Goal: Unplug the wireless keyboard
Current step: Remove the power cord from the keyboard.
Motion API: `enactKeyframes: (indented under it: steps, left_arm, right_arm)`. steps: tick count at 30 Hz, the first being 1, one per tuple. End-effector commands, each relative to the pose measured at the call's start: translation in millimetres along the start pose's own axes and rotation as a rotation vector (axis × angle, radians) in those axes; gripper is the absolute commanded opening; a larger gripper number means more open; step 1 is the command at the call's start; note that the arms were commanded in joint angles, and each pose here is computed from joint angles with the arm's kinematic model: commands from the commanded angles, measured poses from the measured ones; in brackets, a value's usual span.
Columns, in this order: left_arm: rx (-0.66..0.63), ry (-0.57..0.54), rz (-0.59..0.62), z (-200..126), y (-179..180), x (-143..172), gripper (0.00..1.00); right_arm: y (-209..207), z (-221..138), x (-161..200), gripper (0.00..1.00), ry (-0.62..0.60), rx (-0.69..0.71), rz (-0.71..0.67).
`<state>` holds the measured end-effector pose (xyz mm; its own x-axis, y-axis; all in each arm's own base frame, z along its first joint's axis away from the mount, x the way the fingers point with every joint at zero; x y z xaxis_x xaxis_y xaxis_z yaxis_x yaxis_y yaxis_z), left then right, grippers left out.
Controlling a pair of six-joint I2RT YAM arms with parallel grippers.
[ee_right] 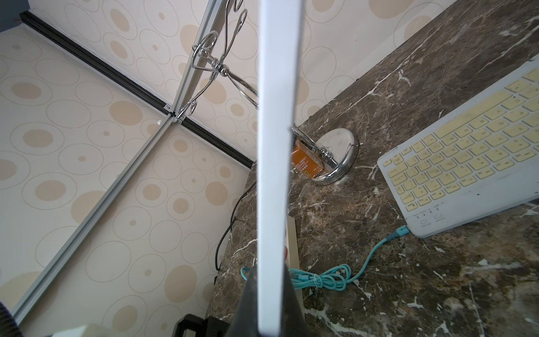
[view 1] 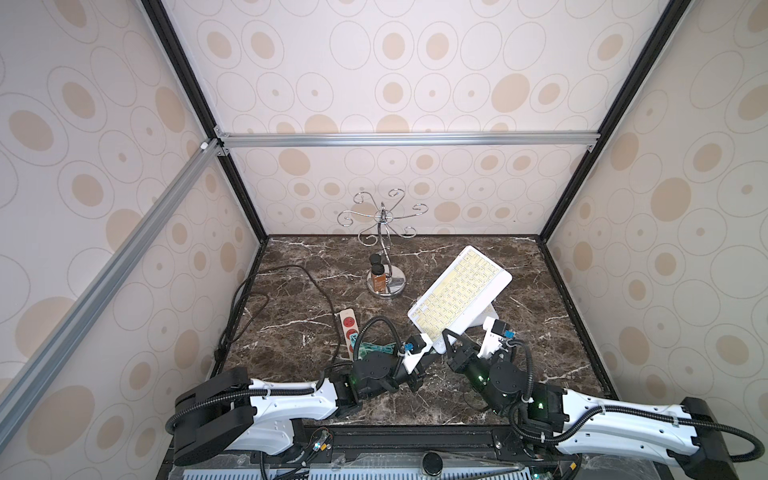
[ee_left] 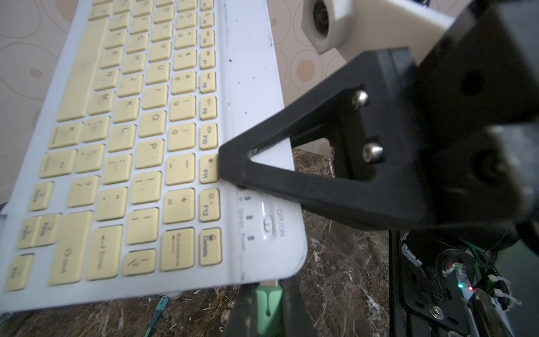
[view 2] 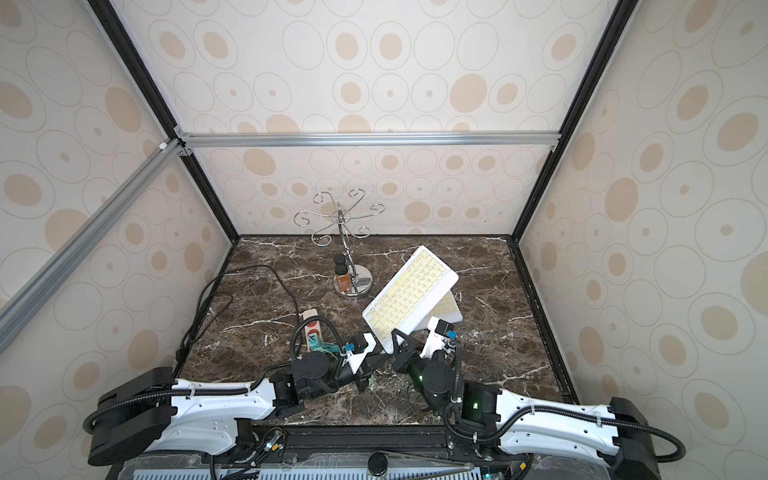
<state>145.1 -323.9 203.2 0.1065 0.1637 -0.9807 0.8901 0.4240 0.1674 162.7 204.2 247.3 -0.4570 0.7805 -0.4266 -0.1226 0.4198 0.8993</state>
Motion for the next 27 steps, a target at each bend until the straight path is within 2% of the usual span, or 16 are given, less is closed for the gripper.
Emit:
enactKeyframes:
  steps: [1, 7, 13, 21, 24, 27]
  left_arm:
    - [0.056, -0.025, 0.004, 0.4, -9.6, -7.2, 0.0]
    - [0.079, -0.031, 0.012, 0.0, -12.6, -7.6, 0.0]
    - [0.097, -0.038, 0.011, -0.2, -14.9, -9.0, 0.0]
    - [0.112, -0.045, 0.005, -0.7, -16.7, -10.9, 0.0]
    - [0.105, -0.036, 0.003, -0.1, -15.9, -9.1, 0.0]
    - [0.055, 0.002, -0.003, 1.1, -10.1, 0.8, 0.0]
  right_arm:
    - [-2.2, -5.7, -38.0, 0.0, -0.219, 0.055, 0.025]
    - [-6.2, -7.6, -40.9, 0.0, -0.24, 0.067, 0.034]
    - [-20.8, -10.2, -44.6, 0.0, -0.296, 0.103, 0.11]
    - [-27.8, -8.3, -44.5, 0.0, -0.329, 0.155, 0.109]
    - [-35.4, -13.8, -49.0, 0.0, -0.348, 0.188, 0.16]
    - [-56.1, -26.4, -54.5, 0.0, -0.375, 0.284, 0.262]
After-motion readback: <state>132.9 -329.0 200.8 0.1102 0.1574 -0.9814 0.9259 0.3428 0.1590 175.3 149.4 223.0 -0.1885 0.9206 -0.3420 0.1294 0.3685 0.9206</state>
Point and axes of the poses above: each gripper's point midway between its finger pads, its own z axis out along the fingers, its own y axis along the line the jaws close on, x = y × z, the point moved 4 cm from there along -z, back along the fingers, and after that the axes turned 12 degrees about z, right-handed, at the moved point
